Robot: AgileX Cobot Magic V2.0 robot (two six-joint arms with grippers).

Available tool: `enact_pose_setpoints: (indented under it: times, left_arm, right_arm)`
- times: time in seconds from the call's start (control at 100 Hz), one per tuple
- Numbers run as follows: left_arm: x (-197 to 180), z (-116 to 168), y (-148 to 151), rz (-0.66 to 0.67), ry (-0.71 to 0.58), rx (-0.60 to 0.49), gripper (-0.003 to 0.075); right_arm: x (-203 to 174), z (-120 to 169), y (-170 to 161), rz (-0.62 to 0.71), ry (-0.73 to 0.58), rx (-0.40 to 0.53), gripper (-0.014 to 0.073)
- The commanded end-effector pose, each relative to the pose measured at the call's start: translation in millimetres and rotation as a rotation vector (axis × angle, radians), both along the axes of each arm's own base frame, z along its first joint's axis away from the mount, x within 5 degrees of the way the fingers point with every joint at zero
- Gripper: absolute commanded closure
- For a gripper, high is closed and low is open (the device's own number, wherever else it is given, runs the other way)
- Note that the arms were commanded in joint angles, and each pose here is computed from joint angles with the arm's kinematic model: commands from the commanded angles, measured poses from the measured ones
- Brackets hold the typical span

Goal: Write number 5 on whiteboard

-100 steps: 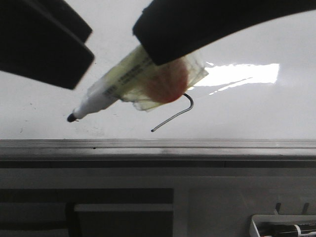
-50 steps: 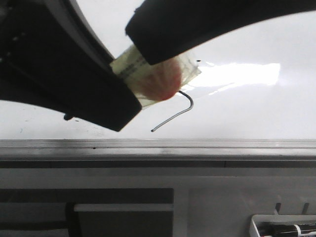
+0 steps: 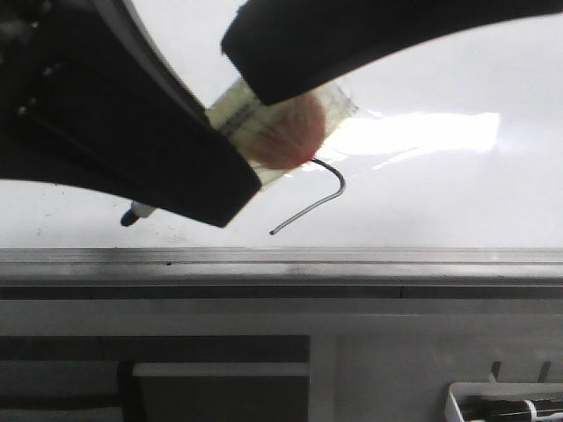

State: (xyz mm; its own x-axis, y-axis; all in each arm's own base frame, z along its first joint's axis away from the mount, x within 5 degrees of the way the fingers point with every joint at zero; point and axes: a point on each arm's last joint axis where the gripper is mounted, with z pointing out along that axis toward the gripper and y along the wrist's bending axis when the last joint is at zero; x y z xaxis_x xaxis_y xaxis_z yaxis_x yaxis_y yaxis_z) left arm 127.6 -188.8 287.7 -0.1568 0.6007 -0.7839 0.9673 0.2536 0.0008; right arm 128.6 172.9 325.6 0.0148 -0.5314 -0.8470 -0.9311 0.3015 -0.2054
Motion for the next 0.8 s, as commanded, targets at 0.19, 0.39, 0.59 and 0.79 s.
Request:
enact_pose_setpoints:
  times: [0.19,0.39,0.59,0.79]
  left_arm:
    - [36,1,19,0.530,0.110,-0.266,0.0741]
    - [49,-16,25,0.722,0.053,-0.339,0.0741]
    - [65,-38,22,0.900,0.153,-0.352,0.0741]
    - [75,-59,18,0.979,0.193,-0.307,0.0741]
  right_arm:
    - [3,52,-47,-0.227,-0.182,0.210,0.0185]
    - [-6,57,-63,-0.252,-0.181,0.209,0.0652]
    - [-8,54,-63,-0.243,-0.142,0.201,0.0653]
    - [-6,53,-62,-0.246,-0.135,0.201,0.0653]
